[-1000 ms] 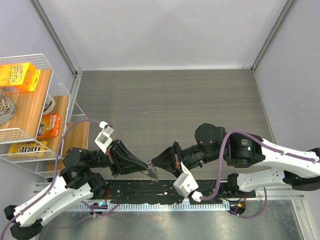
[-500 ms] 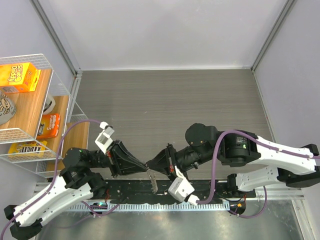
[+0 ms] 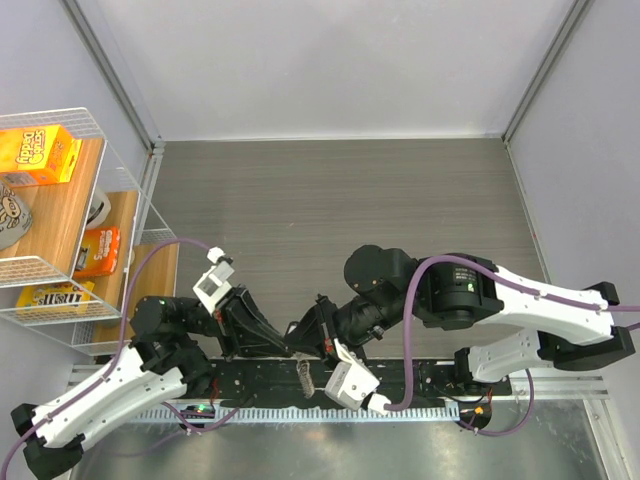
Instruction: Put the keys on the keyring
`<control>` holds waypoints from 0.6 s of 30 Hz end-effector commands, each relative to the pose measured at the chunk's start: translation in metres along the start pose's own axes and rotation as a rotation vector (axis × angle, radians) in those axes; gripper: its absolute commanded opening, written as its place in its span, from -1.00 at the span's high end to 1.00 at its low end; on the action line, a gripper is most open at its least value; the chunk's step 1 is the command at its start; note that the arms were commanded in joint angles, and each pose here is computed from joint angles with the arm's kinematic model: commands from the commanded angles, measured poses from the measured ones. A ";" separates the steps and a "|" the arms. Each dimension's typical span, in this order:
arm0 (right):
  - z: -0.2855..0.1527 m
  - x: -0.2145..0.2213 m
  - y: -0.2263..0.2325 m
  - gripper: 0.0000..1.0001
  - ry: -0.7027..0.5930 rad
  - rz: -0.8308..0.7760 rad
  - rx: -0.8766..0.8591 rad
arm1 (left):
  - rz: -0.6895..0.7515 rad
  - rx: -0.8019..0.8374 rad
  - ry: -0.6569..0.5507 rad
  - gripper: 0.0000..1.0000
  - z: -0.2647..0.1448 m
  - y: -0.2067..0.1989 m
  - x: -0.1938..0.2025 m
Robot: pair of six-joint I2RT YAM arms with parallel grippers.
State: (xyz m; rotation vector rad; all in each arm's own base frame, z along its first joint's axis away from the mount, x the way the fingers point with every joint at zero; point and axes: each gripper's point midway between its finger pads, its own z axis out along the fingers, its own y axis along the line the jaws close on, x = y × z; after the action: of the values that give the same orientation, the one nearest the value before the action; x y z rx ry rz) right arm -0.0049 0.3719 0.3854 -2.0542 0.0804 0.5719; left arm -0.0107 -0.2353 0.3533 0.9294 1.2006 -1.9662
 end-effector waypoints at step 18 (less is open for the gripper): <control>0.017 -0.008 -0.045 0.82 -0.041 -0.056 0.066 | 0.216 0.134 -0.107 1.00 -0.009 -0.032 -0.013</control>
State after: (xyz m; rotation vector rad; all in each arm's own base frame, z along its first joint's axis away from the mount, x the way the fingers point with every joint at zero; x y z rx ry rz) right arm -0.0137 0.3894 0.3896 -2.0725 0.0513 0.6338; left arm -0.0216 -0.2243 0.3587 0.9687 1.0451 -1.9577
